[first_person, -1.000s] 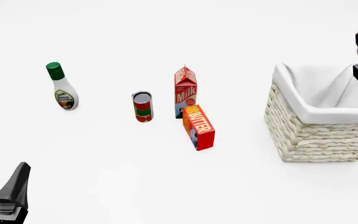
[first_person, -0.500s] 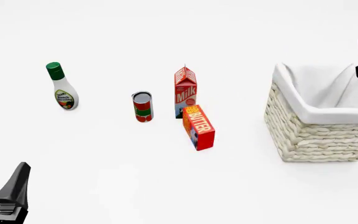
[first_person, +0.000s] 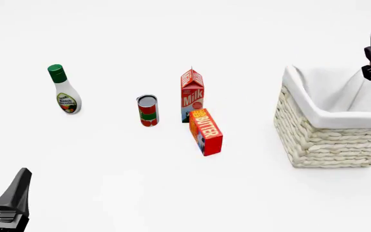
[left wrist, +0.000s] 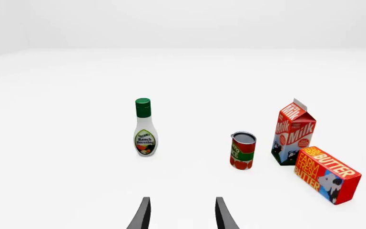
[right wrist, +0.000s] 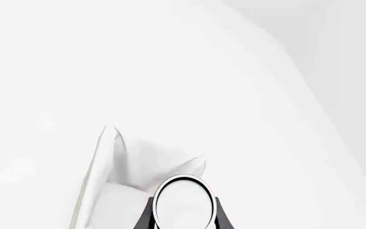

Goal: Pick the alphabet soup and place it in the basket.

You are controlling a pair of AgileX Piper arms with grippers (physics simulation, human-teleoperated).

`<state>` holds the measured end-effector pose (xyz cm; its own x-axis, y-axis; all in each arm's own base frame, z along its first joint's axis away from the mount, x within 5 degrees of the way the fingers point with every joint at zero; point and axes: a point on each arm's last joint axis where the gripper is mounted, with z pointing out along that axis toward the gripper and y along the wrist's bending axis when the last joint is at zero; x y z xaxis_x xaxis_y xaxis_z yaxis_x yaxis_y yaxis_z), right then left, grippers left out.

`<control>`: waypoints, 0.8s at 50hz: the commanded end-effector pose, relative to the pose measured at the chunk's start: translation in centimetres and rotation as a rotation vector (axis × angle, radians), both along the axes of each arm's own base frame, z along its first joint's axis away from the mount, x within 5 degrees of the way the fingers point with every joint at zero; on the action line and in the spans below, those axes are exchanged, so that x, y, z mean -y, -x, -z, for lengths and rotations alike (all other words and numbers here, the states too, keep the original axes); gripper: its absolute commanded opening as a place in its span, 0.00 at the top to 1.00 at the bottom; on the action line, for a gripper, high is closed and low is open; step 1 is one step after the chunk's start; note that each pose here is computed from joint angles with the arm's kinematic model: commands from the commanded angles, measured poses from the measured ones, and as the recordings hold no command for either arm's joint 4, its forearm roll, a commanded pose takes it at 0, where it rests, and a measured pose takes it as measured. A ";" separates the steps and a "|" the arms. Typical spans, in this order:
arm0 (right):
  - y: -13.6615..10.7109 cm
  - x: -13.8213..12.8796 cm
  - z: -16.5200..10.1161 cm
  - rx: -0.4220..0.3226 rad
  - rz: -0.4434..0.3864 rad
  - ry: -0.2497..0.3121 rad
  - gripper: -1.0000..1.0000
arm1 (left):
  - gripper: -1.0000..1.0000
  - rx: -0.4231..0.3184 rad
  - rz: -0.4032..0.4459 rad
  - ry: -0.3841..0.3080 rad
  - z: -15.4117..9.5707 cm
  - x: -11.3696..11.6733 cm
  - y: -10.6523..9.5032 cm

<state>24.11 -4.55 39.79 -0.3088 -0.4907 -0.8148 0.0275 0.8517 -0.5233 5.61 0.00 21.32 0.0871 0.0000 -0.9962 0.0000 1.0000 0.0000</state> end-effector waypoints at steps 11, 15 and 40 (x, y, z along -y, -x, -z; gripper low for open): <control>-3.0 0.4 1.4 -0.079 -0.015 -0.002 1.00 | 0.00 0.000 0.000 0.000 0.0 0.0 0.0; -3.5 0.4 1.5 -0.086 -0.019 0.001 1.00 | 0.00 0.000 0.000 0.000 0.0 0.0 0.0; -6.9 0.0 2.8 -0.169 -0.077 0.070 1.00 | 0.00 0.000 0.000 0.000 0.0 0.0 0.0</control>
